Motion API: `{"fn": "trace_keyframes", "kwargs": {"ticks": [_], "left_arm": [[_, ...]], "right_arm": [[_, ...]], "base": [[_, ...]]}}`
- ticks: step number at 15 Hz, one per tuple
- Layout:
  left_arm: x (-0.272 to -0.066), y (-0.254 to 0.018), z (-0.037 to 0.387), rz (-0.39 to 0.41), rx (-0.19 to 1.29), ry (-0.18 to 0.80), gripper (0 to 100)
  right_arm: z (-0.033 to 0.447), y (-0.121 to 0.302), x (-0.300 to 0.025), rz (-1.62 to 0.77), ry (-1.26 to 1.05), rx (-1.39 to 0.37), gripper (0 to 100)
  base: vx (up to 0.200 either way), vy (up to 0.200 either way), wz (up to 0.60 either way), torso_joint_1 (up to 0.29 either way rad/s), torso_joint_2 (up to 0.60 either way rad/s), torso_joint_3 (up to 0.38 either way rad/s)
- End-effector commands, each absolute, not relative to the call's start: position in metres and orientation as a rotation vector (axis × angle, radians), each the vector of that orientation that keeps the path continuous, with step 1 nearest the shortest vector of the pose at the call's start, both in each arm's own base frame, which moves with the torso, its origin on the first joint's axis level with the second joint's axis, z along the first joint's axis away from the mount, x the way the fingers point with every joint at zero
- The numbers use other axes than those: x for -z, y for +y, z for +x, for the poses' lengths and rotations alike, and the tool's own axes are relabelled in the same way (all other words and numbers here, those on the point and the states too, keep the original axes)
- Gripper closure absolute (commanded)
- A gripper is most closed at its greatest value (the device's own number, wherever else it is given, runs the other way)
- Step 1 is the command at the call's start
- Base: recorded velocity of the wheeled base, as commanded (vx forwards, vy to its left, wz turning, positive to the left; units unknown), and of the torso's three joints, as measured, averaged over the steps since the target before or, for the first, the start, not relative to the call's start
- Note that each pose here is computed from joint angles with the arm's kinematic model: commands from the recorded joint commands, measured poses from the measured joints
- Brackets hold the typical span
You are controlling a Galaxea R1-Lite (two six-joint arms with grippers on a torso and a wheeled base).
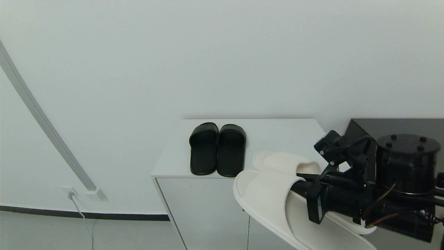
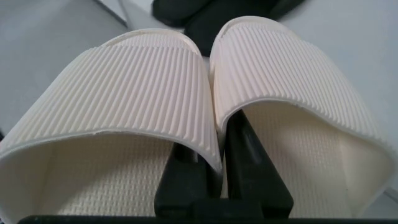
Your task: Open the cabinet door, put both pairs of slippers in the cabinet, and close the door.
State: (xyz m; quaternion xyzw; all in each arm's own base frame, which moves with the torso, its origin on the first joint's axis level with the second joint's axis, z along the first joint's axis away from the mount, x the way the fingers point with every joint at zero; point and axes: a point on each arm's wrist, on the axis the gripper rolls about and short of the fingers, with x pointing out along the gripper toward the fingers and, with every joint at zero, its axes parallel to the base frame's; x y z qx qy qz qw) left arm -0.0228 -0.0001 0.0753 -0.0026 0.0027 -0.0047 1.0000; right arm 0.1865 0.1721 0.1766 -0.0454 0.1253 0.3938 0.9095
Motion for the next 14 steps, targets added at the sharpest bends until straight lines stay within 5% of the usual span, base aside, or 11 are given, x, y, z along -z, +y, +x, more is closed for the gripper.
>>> {"fn": "trace_keyframes", "kwargs": {"ticks": [1, 8, 14], "left_arm": [[-0.0753, -0.0001, -0.0228, -0.006, 0.009, 0.006, 100], [-0.0753, -0.0001, -0.0228, -0.006, 0.009, 0.006, 100], [-0.0753, -0.0001, -0.0228, -0.008, 0.009, 0.006, 100]], "right_arm": [[0.1763, 0.1719, -0.1788, -0.095, 0.247, -0.841, 100], [0.1736, 0.172, -0.1729, -0.103, 0.268, -0.851, 100], [0.1714, 0.17, -0.1698, -0.11, 0.274, -0.855, 100]], "base": [[0.0, 0.0, 0.0, 0.0, 0.0, 0.0], [-0.171, 0.0, 0.0, 0.003, 0.0, 0.001], [0.0, 0.0, 0.0, 0.0, 0.0, 0.0]]}}
